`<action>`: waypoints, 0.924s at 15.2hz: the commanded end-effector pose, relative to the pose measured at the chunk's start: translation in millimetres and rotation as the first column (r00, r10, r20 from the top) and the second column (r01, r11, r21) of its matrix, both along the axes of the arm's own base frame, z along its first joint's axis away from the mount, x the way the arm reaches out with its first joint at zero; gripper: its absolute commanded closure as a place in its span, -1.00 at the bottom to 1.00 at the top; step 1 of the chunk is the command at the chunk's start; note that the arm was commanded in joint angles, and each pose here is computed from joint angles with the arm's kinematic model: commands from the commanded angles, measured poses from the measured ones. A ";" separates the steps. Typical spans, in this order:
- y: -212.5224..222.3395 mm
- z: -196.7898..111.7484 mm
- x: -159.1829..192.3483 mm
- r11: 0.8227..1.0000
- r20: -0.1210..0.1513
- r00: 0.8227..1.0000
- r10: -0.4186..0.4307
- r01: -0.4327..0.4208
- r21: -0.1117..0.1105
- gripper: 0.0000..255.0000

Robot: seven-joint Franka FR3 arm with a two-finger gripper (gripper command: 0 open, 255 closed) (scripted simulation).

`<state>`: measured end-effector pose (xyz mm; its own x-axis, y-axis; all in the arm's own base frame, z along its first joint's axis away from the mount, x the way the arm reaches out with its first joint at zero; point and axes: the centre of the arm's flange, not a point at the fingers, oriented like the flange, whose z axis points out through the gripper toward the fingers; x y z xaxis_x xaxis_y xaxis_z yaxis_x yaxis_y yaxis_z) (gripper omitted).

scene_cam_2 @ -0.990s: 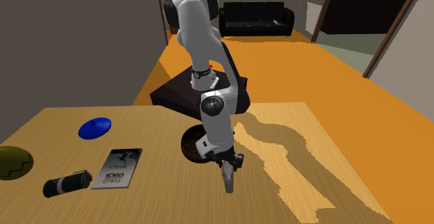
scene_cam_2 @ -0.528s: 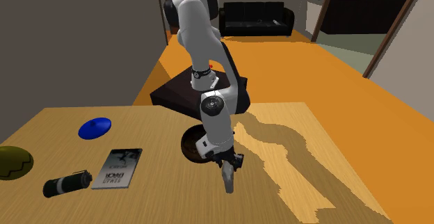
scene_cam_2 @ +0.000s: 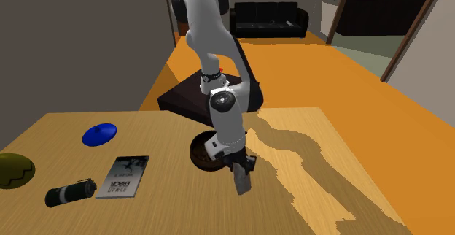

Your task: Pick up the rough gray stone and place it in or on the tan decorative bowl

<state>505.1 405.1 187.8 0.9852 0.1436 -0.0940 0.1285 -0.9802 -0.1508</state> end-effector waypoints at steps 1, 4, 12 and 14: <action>0.2 10.9 1.0 1.000 0.000 1.000 0.000 0.000 0.000 1.00; 0.2 26.7 1.0 1.000 0.000 1.000 0.000 0.000 0.000 1.00; 0.2 68.9 1.0 1.000 0.000 1.000 0.000 0.000 0.000 1.00; 0.2 79.5 1.0 1.000 0.000 1.000 0.000 0.000 0.000 1.00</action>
